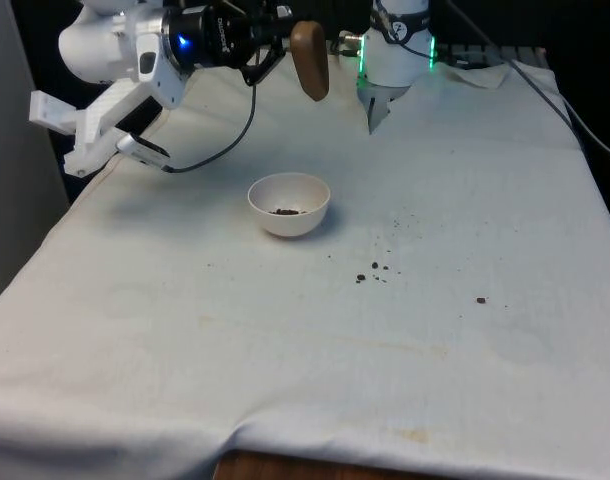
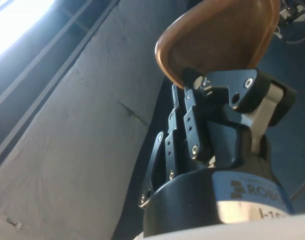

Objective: Pour the coffee beans from the cup into the bowl.

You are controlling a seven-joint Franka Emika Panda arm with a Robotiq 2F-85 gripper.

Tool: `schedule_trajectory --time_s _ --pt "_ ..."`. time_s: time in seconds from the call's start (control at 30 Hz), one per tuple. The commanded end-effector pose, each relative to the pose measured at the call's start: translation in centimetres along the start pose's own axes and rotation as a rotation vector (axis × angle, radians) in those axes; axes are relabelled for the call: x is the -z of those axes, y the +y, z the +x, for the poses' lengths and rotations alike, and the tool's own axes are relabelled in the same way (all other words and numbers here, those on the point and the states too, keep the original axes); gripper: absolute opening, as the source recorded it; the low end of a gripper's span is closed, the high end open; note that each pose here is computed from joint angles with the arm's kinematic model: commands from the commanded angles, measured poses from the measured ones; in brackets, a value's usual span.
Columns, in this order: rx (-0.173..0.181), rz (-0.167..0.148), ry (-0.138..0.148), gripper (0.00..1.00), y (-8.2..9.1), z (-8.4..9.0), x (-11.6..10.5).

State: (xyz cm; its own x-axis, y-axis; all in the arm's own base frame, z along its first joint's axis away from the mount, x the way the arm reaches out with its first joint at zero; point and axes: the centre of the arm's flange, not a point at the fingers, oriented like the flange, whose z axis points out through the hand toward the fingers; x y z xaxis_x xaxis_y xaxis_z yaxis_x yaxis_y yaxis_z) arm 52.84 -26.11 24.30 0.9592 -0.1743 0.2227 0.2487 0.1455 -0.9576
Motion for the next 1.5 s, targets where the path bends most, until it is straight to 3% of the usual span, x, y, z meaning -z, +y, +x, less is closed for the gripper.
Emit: schedule_trajectory --time_s 0.0,0.03,0.07,0.33,0.37,0.4,0.67,0.7,0.73,0.93,0.97,1.0,1.23,1.27,1.3,1.47 --pt "0.0 -0.018 -0.001 0.0 -0.1 0.0 -0.1" --pt "0.001 -0.002 -0.001 0.0 0.0 0.0 0.0" --pt "0.001 -0.022 -0.003 0.0 -0.1 0.1 -0.1" --pt "0.013 -0.047 -0.024 0.0 -0.3 0.2 -0.7" --pt "0.015 -0.028 -0.026 0.0 -0.1 0.1 -0.6" --pt "0.013 -0.05 -0.026 0.0 -0.3 0.2 -0.7" --pt "0.024 -0.074 -0.045 0.0 -0.7 0.4 -1.2" --pt "0.025 -0.054 -0.046 0.0 -0.6 0.4 -1.1" --pt "0.025 -0.076 -0.048 0.0 -0.8 0.5 -1.3" --pt "0.031 -0.097 -0.067 0.0 -1.2 0.6 -1.7" --pt "0.034 -0.079 -0.071 0.0 -1.0 0.6 -1.6" --pt "0.033 -0.101 -0.069 0.0 -1.2 0.6 -1.8" --pt "0.04 -0.126 -0.092 0.0 -1.6 0.9 -2.3" --pt "0.04 -0.105 -0.093 0.0 -1.4 0.9 -2.1" --pt "0.041 -0.129 -0.095 0.0 -1.7 0.9 -2.4" --pt "0.046 -0.148 -0.11 0.0 -2.0 1.1 -2.8"
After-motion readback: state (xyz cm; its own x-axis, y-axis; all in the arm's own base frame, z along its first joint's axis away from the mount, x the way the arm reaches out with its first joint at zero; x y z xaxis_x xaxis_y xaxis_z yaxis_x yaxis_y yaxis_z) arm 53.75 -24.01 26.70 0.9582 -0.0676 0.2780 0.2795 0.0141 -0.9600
